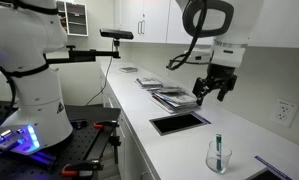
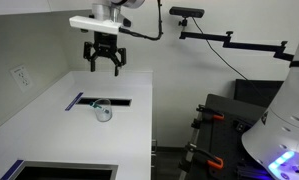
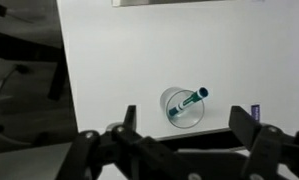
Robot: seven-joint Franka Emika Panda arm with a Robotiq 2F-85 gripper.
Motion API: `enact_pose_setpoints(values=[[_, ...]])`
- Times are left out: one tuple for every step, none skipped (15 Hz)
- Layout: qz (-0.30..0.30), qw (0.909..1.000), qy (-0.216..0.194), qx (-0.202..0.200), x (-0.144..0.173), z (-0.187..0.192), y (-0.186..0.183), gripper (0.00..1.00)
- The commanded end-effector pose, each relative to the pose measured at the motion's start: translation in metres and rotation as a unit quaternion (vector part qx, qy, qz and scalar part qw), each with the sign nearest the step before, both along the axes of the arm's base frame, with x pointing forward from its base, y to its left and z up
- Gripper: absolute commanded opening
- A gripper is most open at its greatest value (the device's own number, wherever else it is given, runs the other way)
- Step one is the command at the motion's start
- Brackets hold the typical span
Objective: Pick the marker from the cup and put it on the counter
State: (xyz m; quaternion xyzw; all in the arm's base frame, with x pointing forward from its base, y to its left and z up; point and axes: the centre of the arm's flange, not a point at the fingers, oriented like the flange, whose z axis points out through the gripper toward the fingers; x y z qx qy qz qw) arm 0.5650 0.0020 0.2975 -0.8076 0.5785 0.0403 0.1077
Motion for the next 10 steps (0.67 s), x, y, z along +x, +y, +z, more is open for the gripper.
enact_pose_setpoints(values=[[-0.096,0.995,0.013,0.024,0.022,-0.043,-0.007,0.86],[-0.108,0.9933,0.021,0.035,0.027,-0.056,-0.011,0.85],[-0.122,0.9914,0.026,0.038,0.035,-0.068,-0.014,0.81],[-0.128,0.9902,0.032,0.047,0.043,-0.077,-0.017,0.74],[-0.13,0.9891,0.04,0.056,0.052,-0.088,-0.02,0.76],[-0.137,0.9879,0.043,0.057,0.059,-0.095,-0.022,0.74],[-0.141,0.9871,0.046,0.059,0.066,-0.103,-0.025,0.74],[-0.147,0.9862,0.049,0.059,0.072,-0.11,-0.028,0.73],[-0.152,0.9851,0.052,0.061,0.075,-0.118,-0.032,0.73],[-0.159,0.9838,0.055,0.062,0.079,-0.124,-0.035,0.7]])
